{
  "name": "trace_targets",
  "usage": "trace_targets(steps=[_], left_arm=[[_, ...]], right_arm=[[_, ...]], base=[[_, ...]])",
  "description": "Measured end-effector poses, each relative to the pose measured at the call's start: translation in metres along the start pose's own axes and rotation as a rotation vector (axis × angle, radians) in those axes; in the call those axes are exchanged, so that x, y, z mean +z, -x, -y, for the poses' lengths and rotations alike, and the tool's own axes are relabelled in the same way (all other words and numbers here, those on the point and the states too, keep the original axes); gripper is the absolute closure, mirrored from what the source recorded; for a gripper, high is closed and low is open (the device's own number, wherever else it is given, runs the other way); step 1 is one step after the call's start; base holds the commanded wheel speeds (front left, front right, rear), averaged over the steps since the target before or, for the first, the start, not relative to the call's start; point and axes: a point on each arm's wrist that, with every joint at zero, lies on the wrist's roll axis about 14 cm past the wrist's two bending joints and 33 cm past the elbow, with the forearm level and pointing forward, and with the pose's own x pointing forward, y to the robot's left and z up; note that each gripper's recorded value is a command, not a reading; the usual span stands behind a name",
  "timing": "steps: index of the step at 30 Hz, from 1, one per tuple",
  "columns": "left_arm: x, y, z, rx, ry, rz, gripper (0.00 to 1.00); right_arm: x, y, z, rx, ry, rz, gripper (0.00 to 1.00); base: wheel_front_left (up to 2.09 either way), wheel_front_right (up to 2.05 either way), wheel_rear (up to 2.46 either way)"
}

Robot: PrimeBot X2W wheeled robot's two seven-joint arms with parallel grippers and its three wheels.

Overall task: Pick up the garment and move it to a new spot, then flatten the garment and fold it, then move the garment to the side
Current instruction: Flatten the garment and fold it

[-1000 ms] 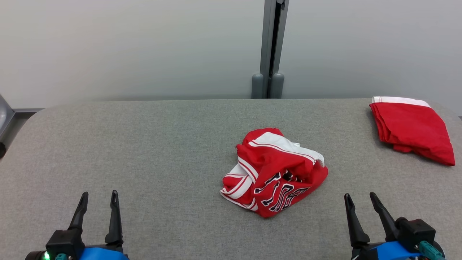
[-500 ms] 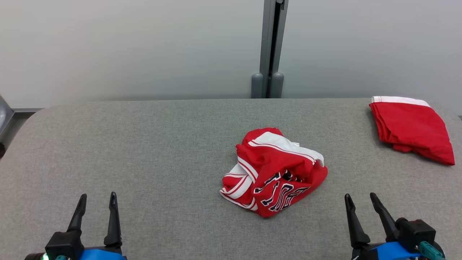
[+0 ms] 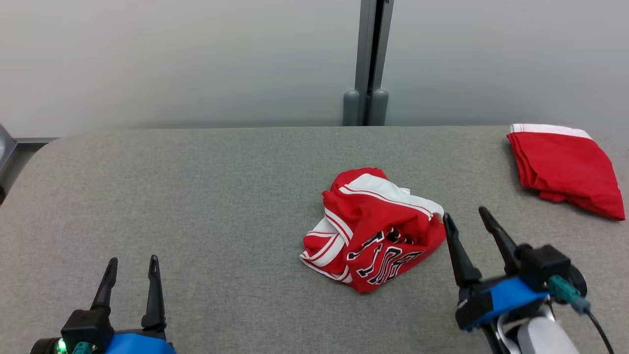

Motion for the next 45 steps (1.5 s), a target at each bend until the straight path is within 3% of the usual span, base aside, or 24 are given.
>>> trace_targets(steps=[6,13,22,30,31,32,33,38,45], left_arm=[[-0.001,-0.006,-0.001,0.006,0.001,-0.004,0.00],[-0.007,-0.009,-0.004,0.026,0.016,-0.023,0.00],[-0.014,-0.014,-0.008,0.047,0.024,-0.042,0.00],[-0.017,-0.018,-0.005,0.039,0.028,-0.054,0.00],[-0.017,-0.020,-0.003,0.036,0.030,-0.053,0.00],[-0.016,-0.021,-0.002,0.033,0.031,-0.050,0.00],[-0.016,-0.022,-0.002,0.032,0.030,-0.049,0.00],[-0.016,-0.022,0.000,0.026,0.030,-0.050,0.00],[-0.010,-0.016,0.000,0.027,0.033,-0.030,0.00]], right_arm=[[0.018,-0.047,-0.018,0.099,0.074,-0.020,0.00],[-0.024,-0.075,-0.029,0.166,0.130,-0.241,0.00],[-0.107,-0.057,-0.021,0.181,0.150,-0.555,0.00],[-0.146,-0.037,-0.025,0.200,0.140,-0.710,0.00],[-0.148,-0.037,-0.026,0.201,0.134,-0.721,0.13],[-0.149,-0.036,-0.027,0.204,0.133,-0.728,0.90],[-0.149,-0.036,-0.027,0.206,0.132,-0.729,1.00],[-0.138,-0.043,-0.018,0.170,0.092,-0.642,1.00],[-0.080,-0.064,0.036,0.044,0.106,-0.384,1.00]], base=[[0.00,0.00,0.00],[0.00,0.00,0.00],[0.00,0.00,0.00],[0.00,0.00,0.00],[0.00,0.00,0.00],[0.00,0.00,0.00],[0.00,0.00,0.00],[0.00,0.00,0.00],[0.00,0.00,0.00]])
